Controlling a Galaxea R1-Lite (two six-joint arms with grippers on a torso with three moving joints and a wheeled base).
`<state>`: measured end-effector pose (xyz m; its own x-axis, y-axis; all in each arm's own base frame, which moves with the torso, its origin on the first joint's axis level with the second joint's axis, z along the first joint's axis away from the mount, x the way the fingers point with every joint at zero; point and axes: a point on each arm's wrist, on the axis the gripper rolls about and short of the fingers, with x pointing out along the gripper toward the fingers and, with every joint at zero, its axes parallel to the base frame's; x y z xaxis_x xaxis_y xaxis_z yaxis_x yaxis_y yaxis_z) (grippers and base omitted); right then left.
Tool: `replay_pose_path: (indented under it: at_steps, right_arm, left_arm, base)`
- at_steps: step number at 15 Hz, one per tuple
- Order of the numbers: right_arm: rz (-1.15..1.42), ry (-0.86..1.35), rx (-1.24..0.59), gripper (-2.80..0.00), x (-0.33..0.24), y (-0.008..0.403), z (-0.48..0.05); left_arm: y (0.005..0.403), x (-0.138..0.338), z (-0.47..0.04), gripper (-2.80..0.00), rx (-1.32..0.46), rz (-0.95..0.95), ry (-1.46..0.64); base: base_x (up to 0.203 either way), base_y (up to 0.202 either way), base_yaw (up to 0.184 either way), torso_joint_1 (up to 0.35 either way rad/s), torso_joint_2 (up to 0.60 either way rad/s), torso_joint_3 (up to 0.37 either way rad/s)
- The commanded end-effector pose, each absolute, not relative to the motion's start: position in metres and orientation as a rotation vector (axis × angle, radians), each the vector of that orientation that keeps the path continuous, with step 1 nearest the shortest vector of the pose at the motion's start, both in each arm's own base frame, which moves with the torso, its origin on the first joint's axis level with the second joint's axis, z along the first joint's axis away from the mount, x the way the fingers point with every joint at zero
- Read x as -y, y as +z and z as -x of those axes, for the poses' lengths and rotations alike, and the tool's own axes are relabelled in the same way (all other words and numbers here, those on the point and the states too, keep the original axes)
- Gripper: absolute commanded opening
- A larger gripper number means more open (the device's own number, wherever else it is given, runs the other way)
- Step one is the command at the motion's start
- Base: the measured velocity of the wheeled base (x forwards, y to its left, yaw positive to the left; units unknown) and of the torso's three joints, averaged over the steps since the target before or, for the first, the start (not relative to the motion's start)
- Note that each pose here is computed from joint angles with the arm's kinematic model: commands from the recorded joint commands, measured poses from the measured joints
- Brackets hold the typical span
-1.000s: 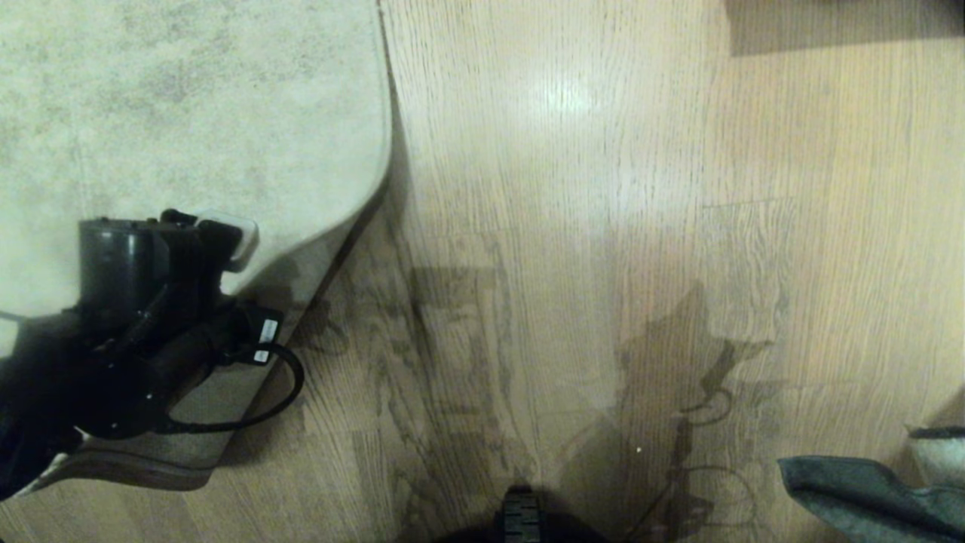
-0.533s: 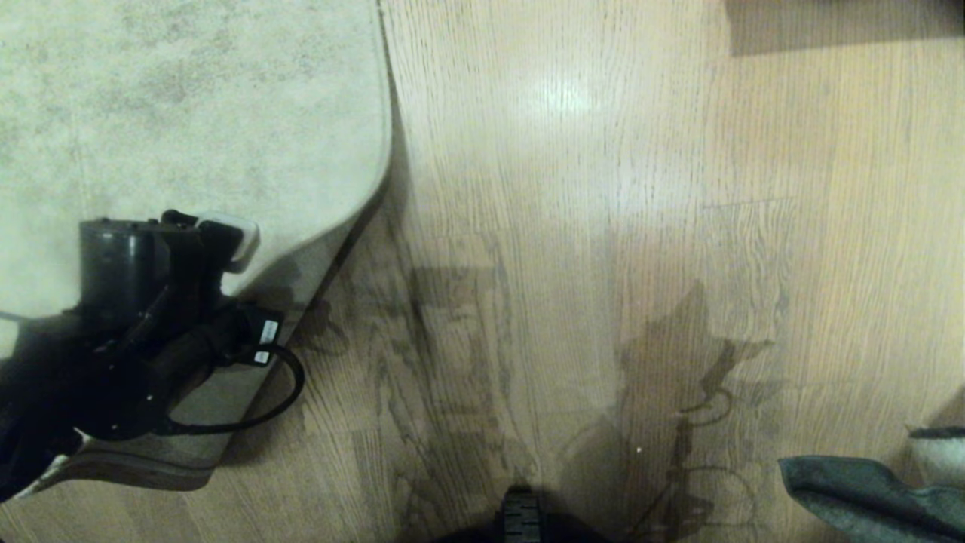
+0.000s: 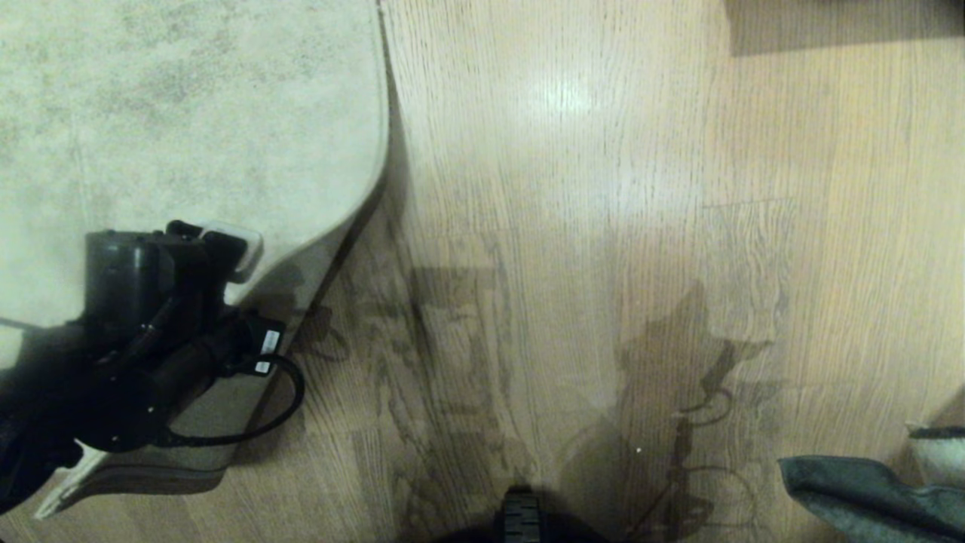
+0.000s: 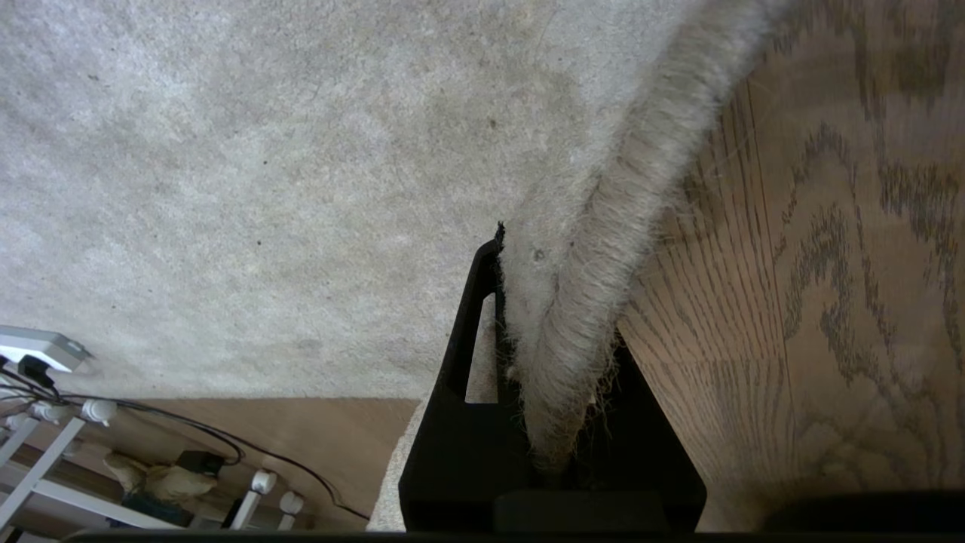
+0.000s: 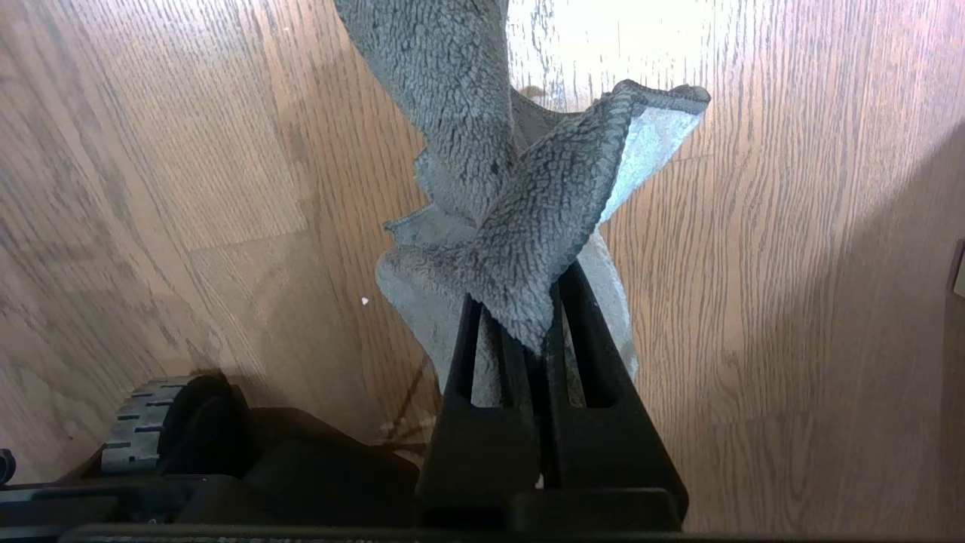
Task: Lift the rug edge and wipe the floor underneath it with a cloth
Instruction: Lift up the carpet
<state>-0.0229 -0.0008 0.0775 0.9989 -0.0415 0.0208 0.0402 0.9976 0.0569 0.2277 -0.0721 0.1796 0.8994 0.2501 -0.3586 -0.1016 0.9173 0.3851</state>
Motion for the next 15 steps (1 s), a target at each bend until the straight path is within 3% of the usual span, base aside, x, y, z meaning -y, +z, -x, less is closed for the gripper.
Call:
replay_pose_path:
  at_steps: [1, 9, 15]
  right_arm:
    - [-0.057, -0.041, 0.021, -2.80, 0.0008, 0.0775, 0.0228]
    - [-0.057, -0.041, 0.021, -2.80, 0.0008, 0.0775, 0.0228]
    - [-0.057, -0.041, 0.021, -2.80, 0.0008, 0.0775, 0.0228]
  left_arm:
    - [0.1792, 0.0714, -0.2276, -2.80, -0.416, -0.369, 0.192]
    - [0.1786, 0.0709, -0.2265, -2.80, -0.418, -0.370, 0.193]
    - [0.1781, 0.0708, -0.2263, -2.80, -0.420, -0.371, 0.193]
  base:
    - [0.000, 0.000, 0.000, 0.000, 0.00, 0.000]
    - [0.000, 0.000, 0.000, 0.000, 0.00, 0.000]
    - [0.001, 0.144, -0.008, 0.004, 0.00, 0.003]
